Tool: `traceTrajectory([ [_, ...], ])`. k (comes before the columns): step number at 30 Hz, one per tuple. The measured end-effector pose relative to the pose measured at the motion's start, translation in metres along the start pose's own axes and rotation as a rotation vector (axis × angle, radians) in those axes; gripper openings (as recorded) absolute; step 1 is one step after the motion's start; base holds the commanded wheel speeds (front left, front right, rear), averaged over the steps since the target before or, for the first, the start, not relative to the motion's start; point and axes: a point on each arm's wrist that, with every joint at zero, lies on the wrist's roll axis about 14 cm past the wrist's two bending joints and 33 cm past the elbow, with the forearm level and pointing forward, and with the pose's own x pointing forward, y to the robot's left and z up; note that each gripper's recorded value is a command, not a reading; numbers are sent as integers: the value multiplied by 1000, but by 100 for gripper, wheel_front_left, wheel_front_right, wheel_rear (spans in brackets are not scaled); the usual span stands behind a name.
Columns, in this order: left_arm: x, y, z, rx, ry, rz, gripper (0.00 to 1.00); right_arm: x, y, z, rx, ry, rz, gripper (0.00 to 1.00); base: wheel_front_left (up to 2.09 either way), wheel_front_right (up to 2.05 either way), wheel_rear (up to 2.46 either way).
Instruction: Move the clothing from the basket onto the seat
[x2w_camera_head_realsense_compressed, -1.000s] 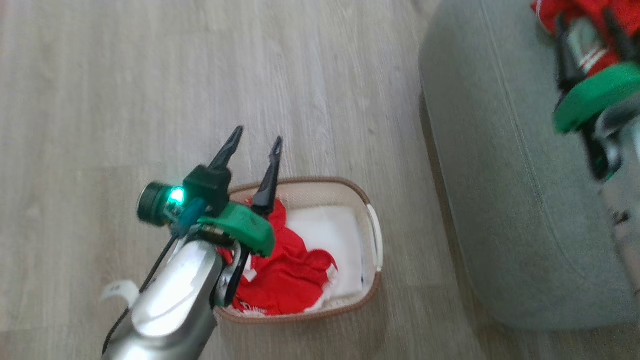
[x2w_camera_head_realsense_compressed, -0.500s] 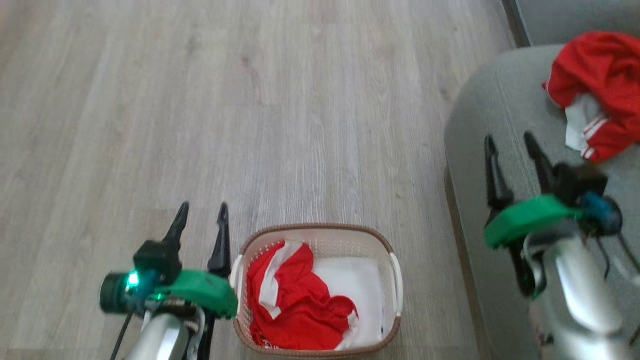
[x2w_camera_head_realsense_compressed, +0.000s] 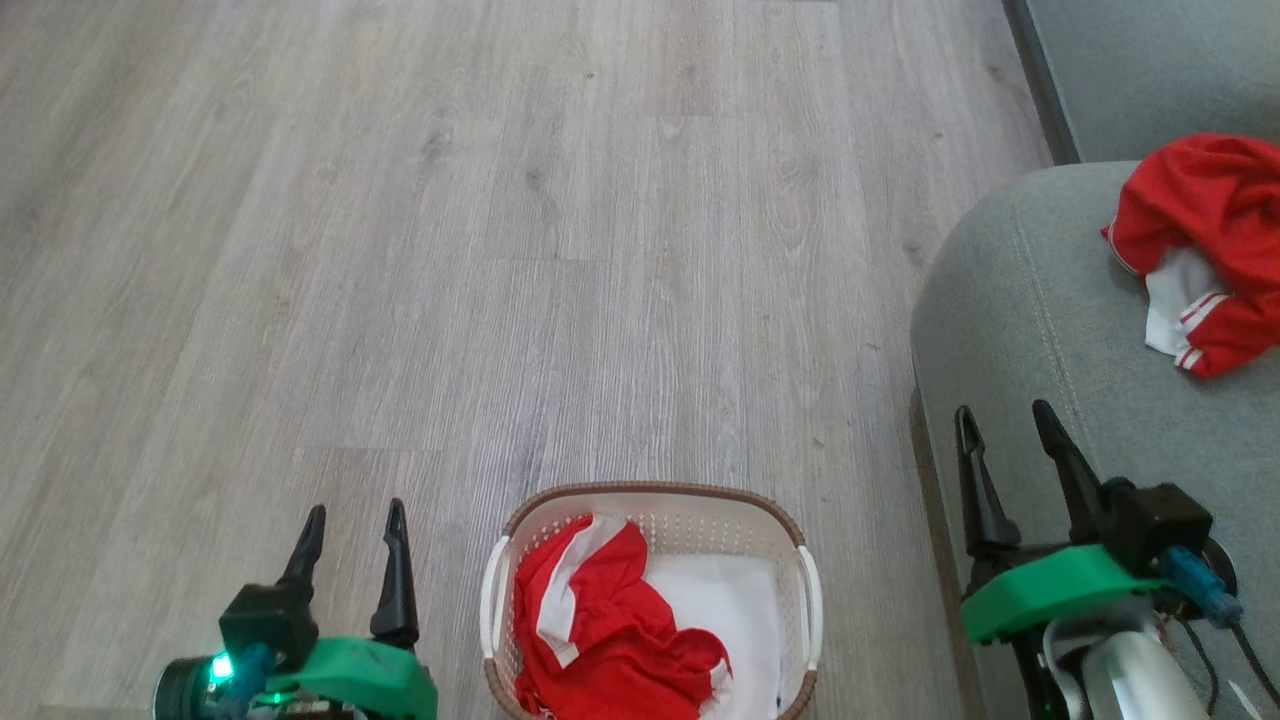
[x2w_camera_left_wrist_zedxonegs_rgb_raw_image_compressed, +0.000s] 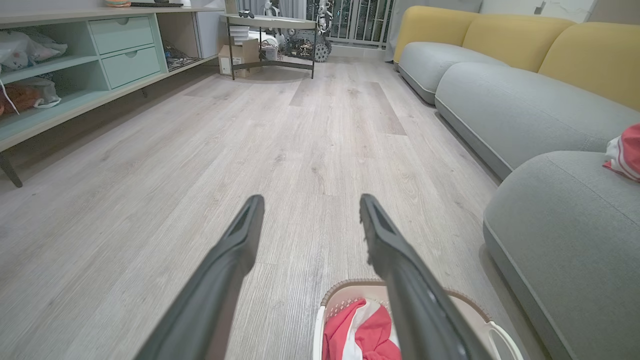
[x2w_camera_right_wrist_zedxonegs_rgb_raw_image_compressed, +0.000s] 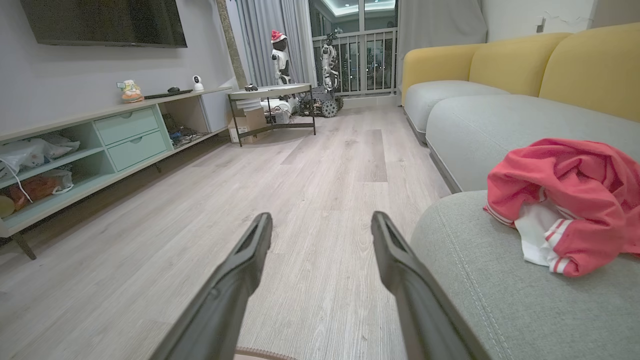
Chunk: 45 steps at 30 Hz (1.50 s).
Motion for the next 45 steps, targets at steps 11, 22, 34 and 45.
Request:
traceTrajectory([
  [11,-2,1,-1,8,-3,-4,100,-9,1,-2,6,6,0,100,0,0,0],
  [22,-1,1,-3,6,3,-8,100,-10,1,-3,6,7,-1,100,0,0,0],
  [34,-1,-1,-7,15,13,-20,100,-9,0,-5,7,14,-3,100,0,0,0],
  [45,12,-19,-29,51,84,-99,100,-4,-11,-9,8,22,-34,100,0,0,0],
])
